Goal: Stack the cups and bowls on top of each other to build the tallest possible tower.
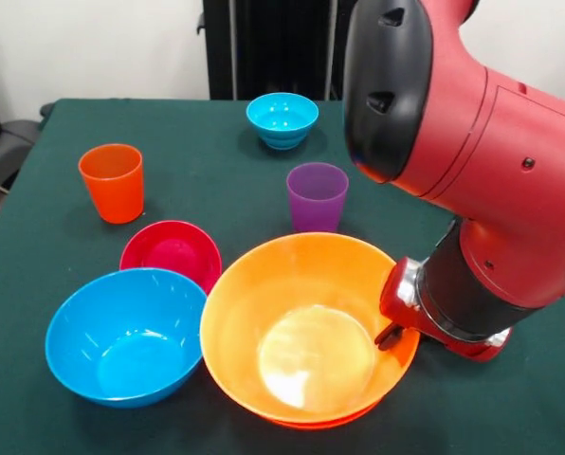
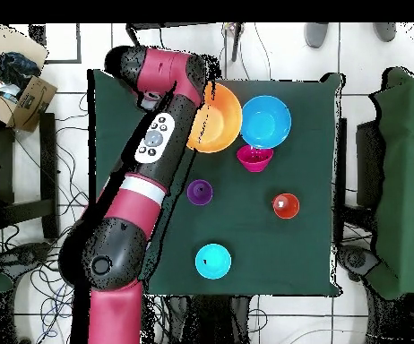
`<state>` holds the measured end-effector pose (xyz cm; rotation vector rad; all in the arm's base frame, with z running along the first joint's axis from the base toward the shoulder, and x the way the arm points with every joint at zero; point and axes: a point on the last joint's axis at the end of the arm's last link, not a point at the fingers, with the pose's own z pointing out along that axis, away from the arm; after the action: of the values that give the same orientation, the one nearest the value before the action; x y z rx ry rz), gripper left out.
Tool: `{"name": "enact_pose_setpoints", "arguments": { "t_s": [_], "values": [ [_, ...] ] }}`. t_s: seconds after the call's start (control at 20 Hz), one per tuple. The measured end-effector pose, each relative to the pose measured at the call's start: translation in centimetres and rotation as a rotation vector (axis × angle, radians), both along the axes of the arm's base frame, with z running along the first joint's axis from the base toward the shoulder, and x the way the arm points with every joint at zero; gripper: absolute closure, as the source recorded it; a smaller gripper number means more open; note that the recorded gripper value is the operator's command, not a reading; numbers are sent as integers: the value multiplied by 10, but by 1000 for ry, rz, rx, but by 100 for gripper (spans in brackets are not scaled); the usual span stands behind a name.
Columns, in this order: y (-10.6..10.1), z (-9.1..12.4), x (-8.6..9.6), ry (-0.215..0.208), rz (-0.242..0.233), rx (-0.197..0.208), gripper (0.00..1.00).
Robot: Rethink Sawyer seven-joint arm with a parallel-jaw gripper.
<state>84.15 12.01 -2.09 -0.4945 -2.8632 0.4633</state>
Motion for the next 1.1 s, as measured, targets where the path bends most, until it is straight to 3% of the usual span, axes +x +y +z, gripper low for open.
{"name": "enact_pose_setpoints", "arguments": {
  "t_s": [0.8,1.1],
  "values": [
    [-10,2,-5,6,-10,52,100],
    [-16,4,-6,-11,-17,75,100]
  ]
}}
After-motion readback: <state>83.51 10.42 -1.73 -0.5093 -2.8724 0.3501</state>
